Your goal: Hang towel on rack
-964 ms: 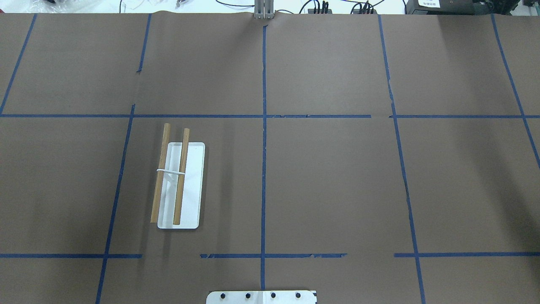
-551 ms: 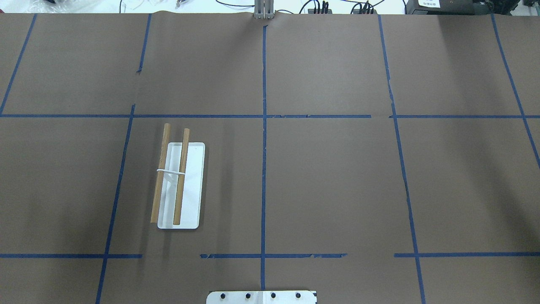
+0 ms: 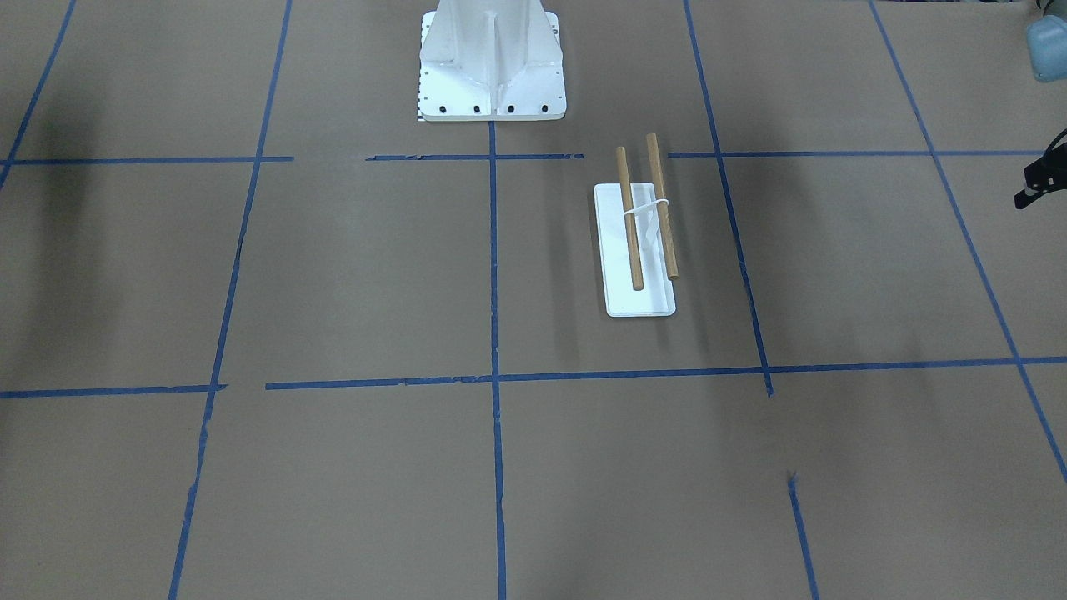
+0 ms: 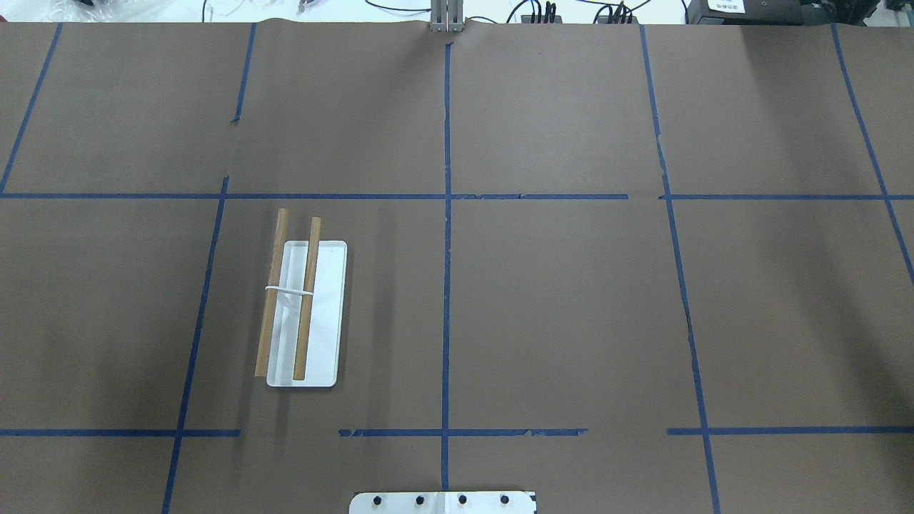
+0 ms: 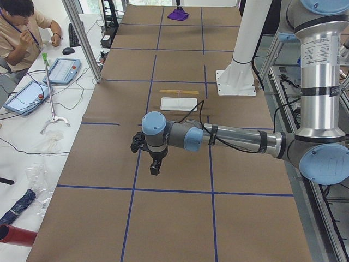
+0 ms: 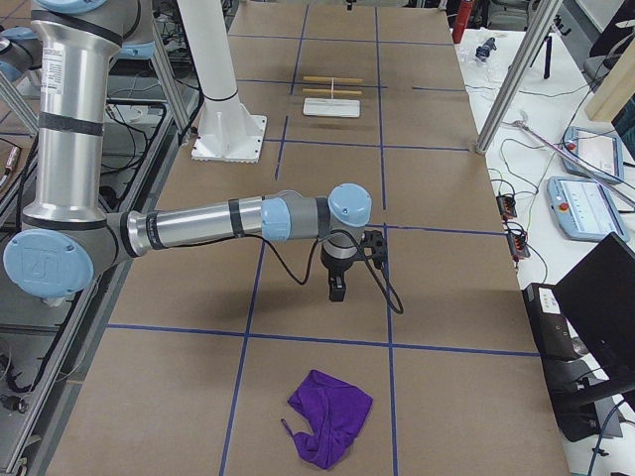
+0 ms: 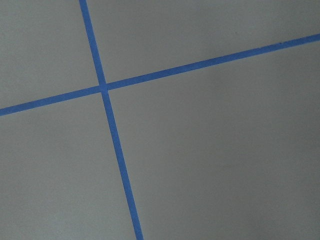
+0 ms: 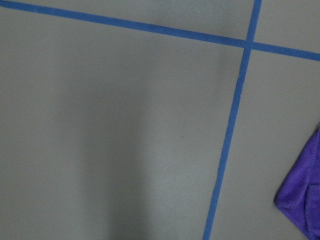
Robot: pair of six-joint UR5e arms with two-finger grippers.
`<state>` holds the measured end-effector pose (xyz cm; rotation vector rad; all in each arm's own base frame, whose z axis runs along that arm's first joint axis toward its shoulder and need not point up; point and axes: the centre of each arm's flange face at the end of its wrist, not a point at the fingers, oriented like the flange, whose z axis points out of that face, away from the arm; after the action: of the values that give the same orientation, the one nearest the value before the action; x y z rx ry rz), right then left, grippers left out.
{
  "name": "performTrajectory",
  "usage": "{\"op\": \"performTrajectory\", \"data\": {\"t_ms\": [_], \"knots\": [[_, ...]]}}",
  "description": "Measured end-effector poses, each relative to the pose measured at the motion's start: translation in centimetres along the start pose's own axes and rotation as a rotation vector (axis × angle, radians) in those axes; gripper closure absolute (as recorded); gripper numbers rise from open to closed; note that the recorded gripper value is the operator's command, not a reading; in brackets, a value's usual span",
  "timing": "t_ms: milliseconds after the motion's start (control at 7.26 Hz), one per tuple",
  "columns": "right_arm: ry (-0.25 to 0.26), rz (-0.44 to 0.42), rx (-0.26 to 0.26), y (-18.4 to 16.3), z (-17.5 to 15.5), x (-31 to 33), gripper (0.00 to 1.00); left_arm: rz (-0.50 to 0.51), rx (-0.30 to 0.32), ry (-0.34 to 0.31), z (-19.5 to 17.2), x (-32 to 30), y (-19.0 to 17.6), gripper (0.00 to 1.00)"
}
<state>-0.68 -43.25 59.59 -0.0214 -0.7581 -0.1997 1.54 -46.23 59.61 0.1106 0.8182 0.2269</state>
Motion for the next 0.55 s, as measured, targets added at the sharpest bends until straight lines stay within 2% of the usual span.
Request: {"op": "performTrajectory", "data": {"t_ms": [275,551], "knots": [[0.040,-0.039,-0.020,1.0,3.2,4.7,0.06,-0.001,-0.002,0.001,0.1,-0.1,0.0,0.00],[0.049,-0.042,0.012,2.8,7.9,12.7,0.12,-0.003,-0.003,0.002,0.2,-0.1,0.1,0.00]]}}
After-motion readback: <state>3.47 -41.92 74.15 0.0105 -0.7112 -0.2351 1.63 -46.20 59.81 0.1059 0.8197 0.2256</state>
